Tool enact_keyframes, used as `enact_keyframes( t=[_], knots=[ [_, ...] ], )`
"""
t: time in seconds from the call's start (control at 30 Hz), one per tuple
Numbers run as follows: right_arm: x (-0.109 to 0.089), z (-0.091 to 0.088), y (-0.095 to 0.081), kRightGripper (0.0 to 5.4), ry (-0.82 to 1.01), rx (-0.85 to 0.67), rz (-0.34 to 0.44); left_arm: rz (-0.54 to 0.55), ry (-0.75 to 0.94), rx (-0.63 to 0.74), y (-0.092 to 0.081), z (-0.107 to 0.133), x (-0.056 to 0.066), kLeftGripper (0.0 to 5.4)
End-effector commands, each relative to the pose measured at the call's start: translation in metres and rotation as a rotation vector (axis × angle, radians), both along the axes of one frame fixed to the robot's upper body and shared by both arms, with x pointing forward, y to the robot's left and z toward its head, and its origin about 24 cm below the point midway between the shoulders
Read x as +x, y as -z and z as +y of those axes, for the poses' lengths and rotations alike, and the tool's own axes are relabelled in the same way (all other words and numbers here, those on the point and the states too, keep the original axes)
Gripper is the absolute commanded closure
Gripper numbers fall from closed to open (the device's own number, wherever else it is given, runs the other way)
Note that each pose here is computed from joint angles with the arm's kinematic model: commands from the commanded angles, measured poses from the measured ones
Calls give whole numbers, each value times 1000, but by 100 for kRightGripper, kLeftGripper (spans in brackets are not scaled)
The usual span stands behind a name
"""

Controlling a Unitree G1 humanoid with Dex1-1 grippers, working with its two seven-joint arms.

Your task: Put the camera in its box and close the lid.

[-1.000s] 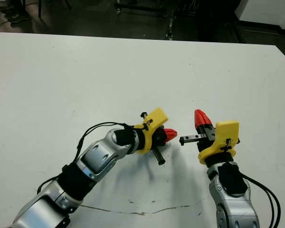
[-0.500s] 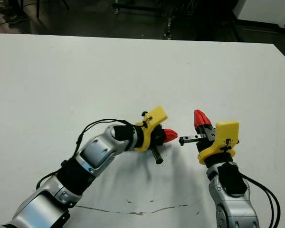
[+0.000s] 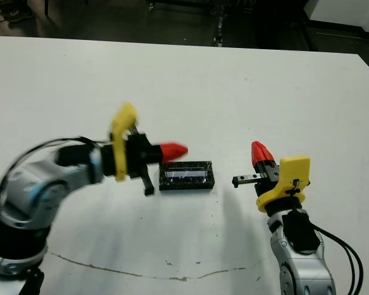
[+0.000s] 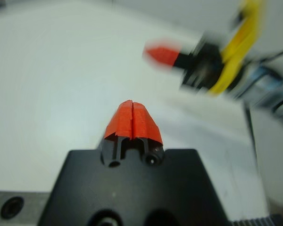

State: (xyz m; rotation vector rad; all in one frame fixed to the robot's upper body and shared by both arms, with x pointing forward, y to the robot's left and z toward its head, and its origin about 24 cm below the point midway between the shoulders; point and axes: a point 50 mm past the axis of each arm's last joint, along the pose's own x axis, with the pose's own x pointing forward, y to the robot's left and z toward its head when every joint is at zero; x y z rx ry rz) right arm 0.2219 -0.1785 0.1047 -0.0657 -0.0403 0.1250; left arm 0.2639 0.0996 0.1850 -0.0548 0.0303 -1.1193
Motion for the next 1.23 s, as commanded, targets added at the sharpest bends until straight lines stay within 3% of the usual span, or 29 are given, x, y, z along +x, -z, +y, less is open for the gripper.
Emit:
enact_keyframes(
  t=[0.03, 0.17, 0.3, 0.47, 0.6, 0.8, 0.9, 1.23],
  knots=[
    [-1, -2, 0, 540, 21, -6, 1, -52, -102, -78, -14, 22, 3, 539],
    [0, -2, 0, 540, 22, 6, -2, -73, -249, -177, -18, 45, 9, 539],
    [1, -2, -1, 540, 25, 10, -12, -183, -533, -194, -8, 67, 14, 539],
    [3, -3, -5, 540, 50, 22, -40, -348, -878, -153, 27, 89, 15, 539],
    [5, -5, -11, 540, 92, 19, -81, -374, -1031, -127, 57, 99, 9, 539],
    [9, -11, -18, 540, 140, 13, -132, -322, -1143, -152, 92, 107, -2, 539],
    [10, -13, -20, 540, 164, 13, -146, -308, -1155, -142, 101, 105, -5, 539],
    [11, -12, -18, 540, 180, 12, -136, -307, -1095, -103, 99, 98, -5, 539]
  ],
)
